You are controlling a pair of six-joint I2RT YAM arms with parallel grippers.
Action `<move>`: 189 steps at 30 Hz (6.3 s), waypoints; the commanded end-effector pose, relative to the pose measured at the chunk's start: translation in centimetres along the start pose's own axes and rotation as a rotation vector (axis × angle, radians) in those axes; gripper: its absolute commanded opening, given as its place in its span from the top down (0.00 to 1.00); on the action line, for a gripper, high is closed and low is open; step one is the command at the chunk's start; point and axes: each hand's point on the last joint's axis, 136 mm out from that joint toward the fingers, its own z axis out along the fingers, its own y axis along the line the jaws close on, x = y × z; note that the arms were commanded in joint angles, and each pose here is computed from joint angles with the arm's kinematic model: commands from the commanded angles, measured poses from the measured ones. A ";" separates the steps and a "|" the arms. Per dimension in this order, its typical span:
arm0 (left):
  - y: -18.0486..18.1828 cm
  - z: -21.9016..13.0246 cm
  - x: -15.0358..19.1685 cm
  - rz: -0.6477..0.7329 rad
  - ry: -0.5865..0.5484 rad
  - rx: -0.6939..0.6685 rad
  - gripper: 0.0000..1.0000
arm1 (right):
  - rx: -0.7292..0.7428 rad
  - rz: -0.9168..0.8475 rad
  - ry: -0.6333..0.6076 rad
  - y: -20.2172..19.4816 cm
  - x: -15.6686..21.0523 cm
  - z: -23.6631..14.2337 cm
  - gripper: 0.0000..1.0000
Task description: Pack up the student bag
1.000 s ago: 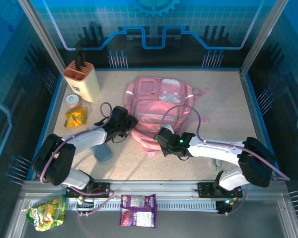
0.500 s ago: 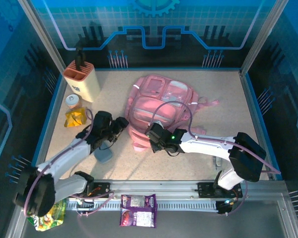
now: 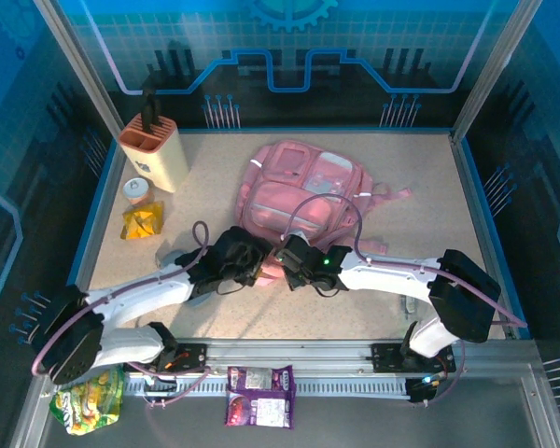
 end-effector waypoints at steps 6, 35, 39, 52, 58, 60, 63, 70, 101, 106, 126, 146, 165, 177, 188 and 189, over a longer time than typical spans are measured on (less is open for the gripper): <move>-2.2 3.7 1.3 -0.122 0.022 -0.009 0.40 | -0.003 0.012 -0.022 0.0 -0.2 -0.3 1.00; 0.3 -3.8 -7.6 0.081 -0.227 -0.077 1.00 | 0.243 0.100 0.014 -10.1 1.6 -1.9 1.00; 0.5 -4.8 -8.3 0.091 -0.235 -0.092 1.00 | 0.258 0.135 -0.002 -11.8 0.6 -1.4 1.00; 0.7 -4.7 -9.1 0.119 -0.201 -0.088 1.00 | 0.272 0.253 0.000 -16.4 -1.2 -0.7 1.00; 0.9 -4.8 -9.5 0.143 -0.210 -0.112 1.00 | 0.302 0.268 -0.014 -18.5 -1.4 -1.4 1.00; 0.7 -4.8 -9.5 0.157 -0.210 -0.112 1.00 | 0.284 0.283 0.007 -18.8 -1.1 -1.1 1.00; 0.2 -4.8 -9.2 0.194 -0.190 -0.096 1.00 | 0.188 0.262 0.017 -17.4 -1.6 -1.2 1.00; -1.8 -5.3 -6.8 0.342 -0.129 -0.049 0.67 | -0.015 0.295 -0.087 -14.4 -4.0 -5.2 0.62; -7.3 2.6 4.2 0.753 -0.050 -0.133 0.30 | -0.174 0.817 0.059 -18.1 -9.3 4.5 0.56; -8.5 3.8 6.1 0.761 -0.008 -0.097 0.31 | -0.226 0.847 0.064 -17.6 -9.9 5.8 0.54; 0.2 7.2 4.1 0.693 0.046 -0.294 0.54 | -0.303 0.845 -0.174 -17.4 -15.3 0.0 1.00; -2.0 2.3 -8.4 0.798 -0.192 -0.346 0.44 | -0.465 0.866 -0.286 -9.8 -15.3 -5.8 1.00; -9.1 -0.8 3.2 0.916 -0.073 -0.113 0.45 | -0.500 0.967 -0.273 -8.9 -12.8 -6.3 1.00; -11.3 4.2 2.8 1.060 -0.191 -0.213 0.54 | -0.528 1.030 -0.263 -8.7 -12.7 -6.1 1.00; -10.8 5.2 0.1 1.059 -0.278 -0.346 0.73 | -0.551 1.034 -0.272 -8.6 -13.3 -6.7 1.00; -10.6 4.8 -0.3 1.051 -0.286 -0.358 0.75 | -0.548 1.031 -0.274 -8.7 -13.3 -6.7 1.00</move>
